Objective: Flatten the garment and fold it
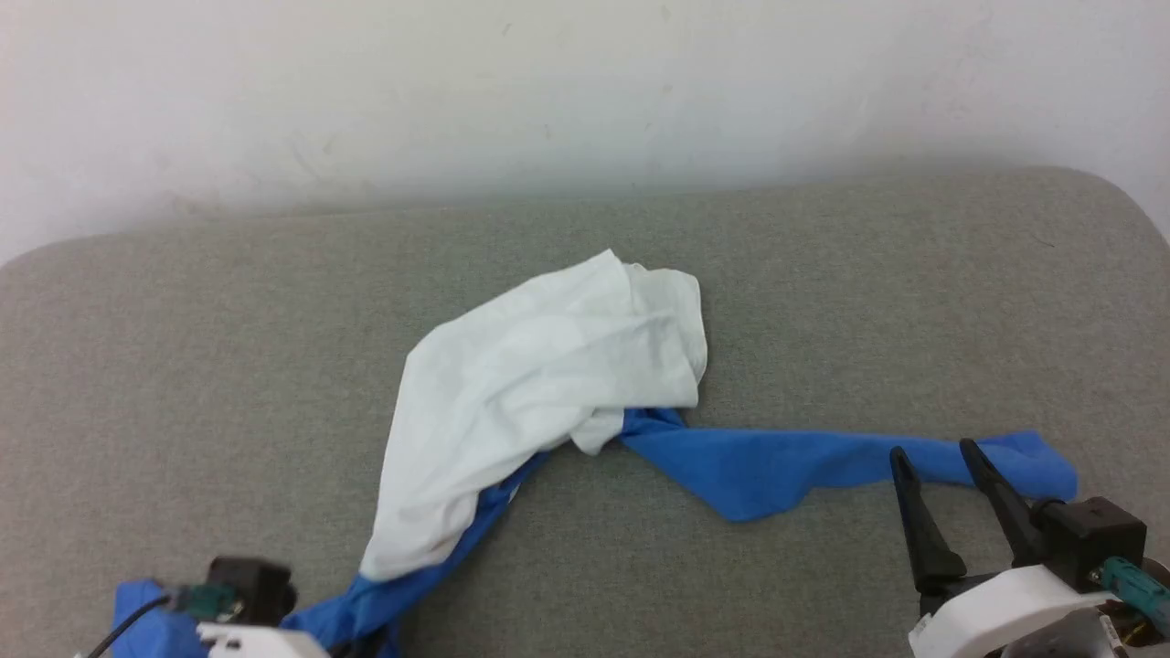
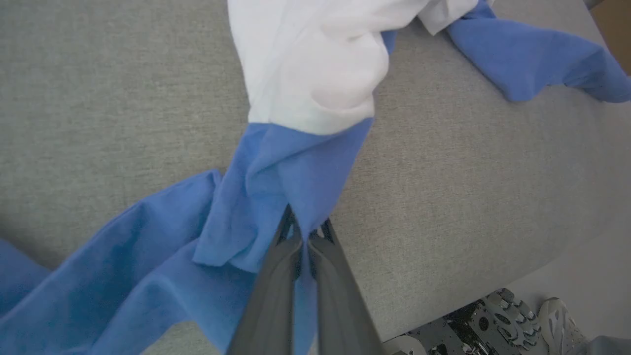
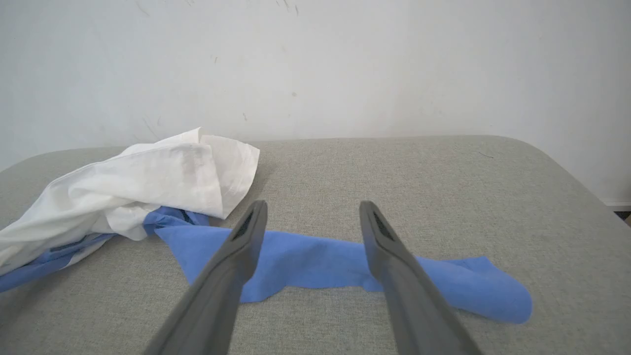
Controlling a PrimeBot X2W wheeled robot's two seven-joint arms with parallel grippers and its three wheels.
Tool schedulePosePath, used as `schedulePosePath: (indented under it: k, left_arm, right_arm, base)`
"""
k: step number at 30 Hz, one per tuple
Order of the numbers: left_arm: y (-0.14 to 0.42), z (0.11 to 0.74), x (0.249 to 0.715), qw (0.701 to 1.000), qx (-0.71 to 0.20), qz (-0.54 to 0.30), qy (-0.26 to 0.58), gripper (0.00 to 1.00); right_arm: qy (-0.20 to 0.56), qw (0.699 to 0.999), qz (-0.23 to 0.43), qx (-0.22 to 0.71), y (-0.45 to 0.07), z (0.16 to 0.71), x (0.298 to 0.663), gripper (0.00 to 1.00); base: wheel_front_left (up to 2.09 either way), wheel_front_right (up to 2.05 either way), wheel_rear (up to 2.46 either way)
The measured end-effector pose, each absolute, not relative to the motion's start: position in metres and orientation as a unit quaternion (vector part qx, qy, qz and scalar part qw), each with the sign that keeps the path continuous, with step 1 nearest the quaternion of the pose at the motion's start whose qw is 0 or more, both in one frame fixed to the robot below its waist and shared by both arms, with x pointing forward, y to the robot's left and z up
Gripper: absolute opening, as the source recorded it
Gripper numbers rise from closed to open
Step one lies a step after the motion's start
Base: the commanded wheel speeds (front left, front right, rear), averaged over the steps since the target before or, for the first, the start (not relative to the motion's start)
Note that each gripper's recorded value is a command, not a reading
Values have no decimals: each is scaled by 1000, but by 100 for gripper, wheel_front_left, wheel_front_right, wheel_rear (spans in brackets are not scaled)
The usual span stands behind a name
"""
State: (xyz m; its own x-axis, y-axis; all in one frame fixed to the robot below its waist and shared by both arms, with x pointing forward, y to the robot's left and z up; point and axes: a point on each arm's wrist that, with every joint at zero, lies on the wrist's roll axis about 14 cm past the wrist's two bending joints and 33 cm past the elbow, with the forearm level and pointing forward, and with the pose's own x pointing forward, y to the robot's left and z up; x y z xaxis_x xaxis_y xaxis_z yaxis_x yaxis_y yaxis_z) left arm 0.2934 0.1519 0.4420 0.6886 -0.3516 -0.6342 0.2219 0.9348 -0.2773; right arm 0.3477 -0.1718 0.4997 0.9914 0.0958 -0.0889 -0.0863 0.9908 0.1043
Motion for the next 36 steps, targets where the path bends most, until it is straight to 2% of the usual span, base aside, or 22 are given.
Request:
schedulePosePath:
  k: [2,3,4,9,15,22,27,31,36]
  left_arm:
    - [167,431,283,913,-108,-123,374,0]
    - [173,424,277,909,-112,-111,385,7]
    - [175,418,270,904,-124,-105,395,100]
    - [162,427,273,917,-169,-117,343,100]
    - [162,495,318,972,-137,-119,147,100]
    - [182,548,338,992,-109,-52,-33,100]
    - [207,549,336,996,-60,14,-67,100]
    - [217,540,327,996,-46,44,-62,100]
    - [224,539,323,995,-42,62,-64,100]
  right_arm:
    - [47,996,49,50,-170,500,349,100]
    - [47,996,50,50,-169,500,349,100]
    - [48,996,52,49,-168,500,349,100]
    - [51,996,58,45,-165,501,349,100]
    - [46,996,66,41,-160,506,347,100]
    - [43,996,72,37,-157,511,342,100]
    - [46,996,73,37,-156,511,336,100]
    - [67,994,80,35,-152,502,332,100]
    - [153,979,129,28,-118,465,334,100]
  base:
    - [0,0,0]
    - [0,0,0]
    - [0,0,0]
    - [0,0,0]
    - [0,0,0]
    - [0,0,0]
    - [0,0,0]
    - [0,0,0]
    - [0,0,0]
